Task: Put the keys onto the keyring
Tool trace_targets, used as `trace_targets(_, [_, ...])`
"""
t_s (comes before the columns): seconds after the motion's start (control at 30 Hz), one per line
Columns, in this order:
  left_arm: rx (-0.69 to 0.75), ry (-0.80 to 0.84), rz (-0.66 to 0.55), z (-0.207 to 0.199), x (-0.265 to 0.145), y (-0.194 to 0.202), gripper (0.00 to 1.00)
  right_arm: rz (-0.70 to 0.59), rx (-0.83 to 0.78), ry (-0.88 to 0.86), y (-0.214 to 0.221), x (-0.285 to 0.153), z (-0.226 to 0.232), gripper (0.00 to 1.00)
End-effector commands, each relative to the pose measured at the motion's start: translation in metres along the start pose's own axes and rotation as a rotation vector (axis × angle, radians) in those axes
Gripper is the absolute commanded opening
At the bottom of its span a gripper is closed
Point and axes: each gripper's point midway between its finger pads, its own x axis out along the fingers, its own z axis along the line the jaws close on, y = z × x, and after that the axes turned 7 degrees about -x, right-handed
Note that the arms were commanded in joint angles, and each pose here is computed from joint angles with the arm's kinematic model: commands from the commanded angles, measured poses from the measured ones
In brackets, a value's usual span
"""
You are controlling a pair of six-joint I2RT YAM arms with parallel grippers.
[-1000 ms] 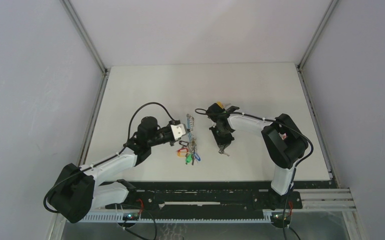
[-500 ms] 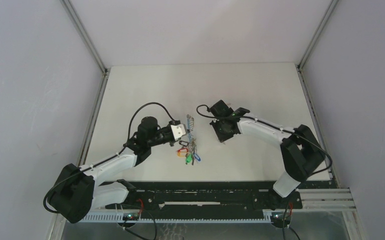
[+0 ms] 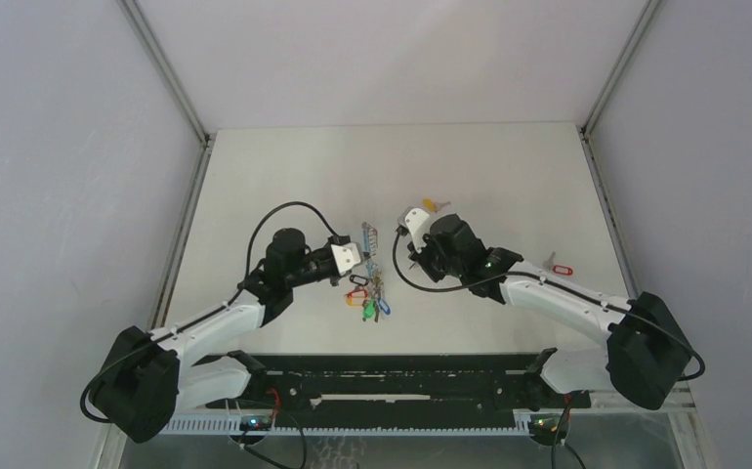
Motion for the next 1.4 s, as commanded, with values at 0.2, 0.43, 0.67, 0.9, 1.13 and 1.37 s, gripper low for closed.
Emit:
trace_targets(0.2, [0.061,0.022,-0.084,-0.003,-0.003,-0.026,0.00,-0.436,-0.224,-0.171,-0.078,-0.014,0.014,0.00])
trace_targets(0.43, [0.069,0.061,-0.080,-0.009,-0.002,-0.025,0.00,-0.505,-0.361,-0.239,-0.082,-0.004,0.019,0.00])
trace_targets(0.67, [0.075,0.101,-0.069,-0.014,0.000,-0.021,0.00,-0.576,-0.505,-0.309,-0.089,-0.006,0.034,0.00])
trace_targets(0.9, [0.070,0.118,-0.051,-0.014,0.005,-0.016,0.00,-0.595,-0.600,-0.375,-0.089,-0.014,0.048,0.00])
trace_targets(1.13, [0.070,0.130,-0.053,-0.015,0.007,-0.017,0.00,-0.599,-0.652,-0.391,-0.089,-0.014,0.059,0.00])
trace_targets(1.37, [0.101,0.127,-0.063,-0.017,0.004,-0.020,0.00,-0.568,-0.676,-0.359,-0.087,-0.008,0.058,0.00])
